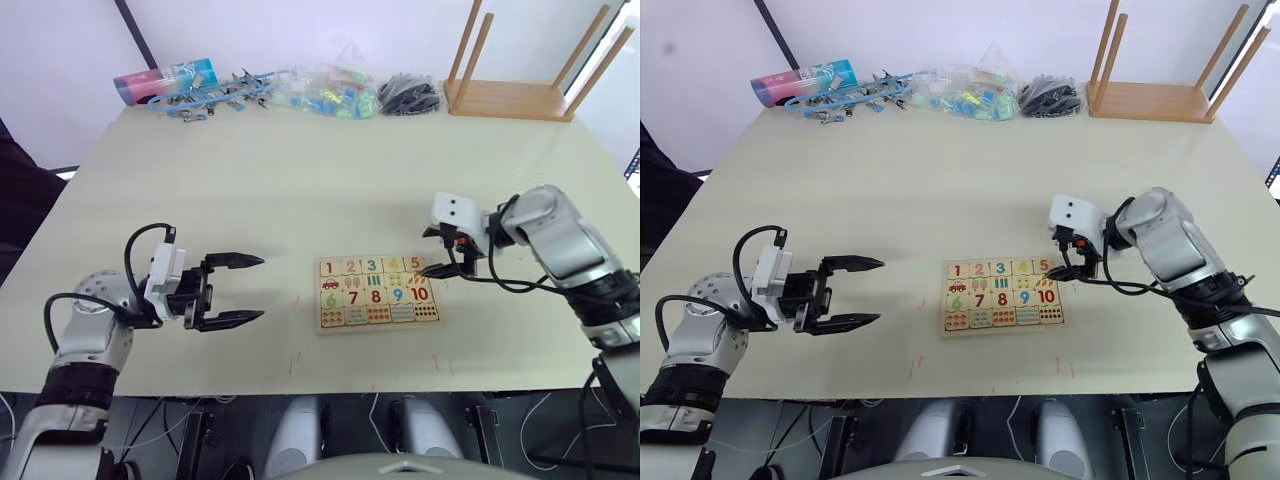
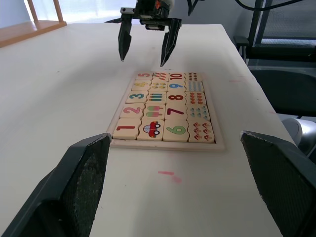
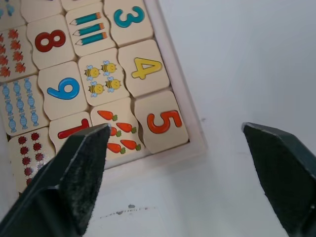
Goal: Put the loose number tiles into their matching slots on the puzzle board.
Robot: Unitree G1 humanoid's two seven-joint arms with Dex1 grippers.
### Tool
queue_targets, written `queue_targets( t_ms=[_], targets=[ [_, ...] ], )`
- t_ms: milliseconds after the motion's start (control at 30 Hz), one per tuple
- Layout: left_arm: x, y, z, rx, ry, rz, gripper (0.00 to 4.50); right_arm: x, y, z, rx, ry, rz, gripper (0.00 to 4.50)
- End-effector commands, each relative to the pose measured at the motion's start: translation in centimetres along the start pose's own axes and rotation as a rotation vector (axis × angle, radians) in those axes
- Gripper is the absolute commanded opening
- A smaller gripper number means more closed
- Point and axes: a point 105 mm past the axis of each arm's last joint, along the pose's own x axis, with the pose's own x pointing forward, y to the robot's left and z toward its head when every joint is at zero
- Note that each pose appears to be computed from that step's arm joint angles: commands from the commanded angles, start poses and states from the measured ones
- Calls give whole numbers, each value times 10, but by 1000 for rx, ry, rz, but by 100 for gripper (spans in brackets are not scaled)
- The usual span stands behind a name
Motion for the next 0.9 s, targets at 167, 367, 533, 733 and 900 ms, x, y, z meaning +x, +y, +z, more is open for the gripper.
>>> queue_targets(
  t_ms=[167, 367, 533, 733, 900],
  targets=[
    [2, -2, 3, 21, -7, -41, 450, -10, 4, 14, 15, -236, -70, 58],
    [3, 0, 3, 21, -7, -43, 450, -6, 12, 9, 22, -369, -71, 7],
    [3, 1, 3, 24, -8, -43, 450, 1, 11, 1, 28, -424, -93, 7],
    [3, 0, 3, 24, -7, -43, 450, 13, 10, -19, 49, -401, -107, 7],
    [3, -1, 3, 23, -6, -42, 450, 20, 11, -33, 58, -366, -102, 7]
  ],
)
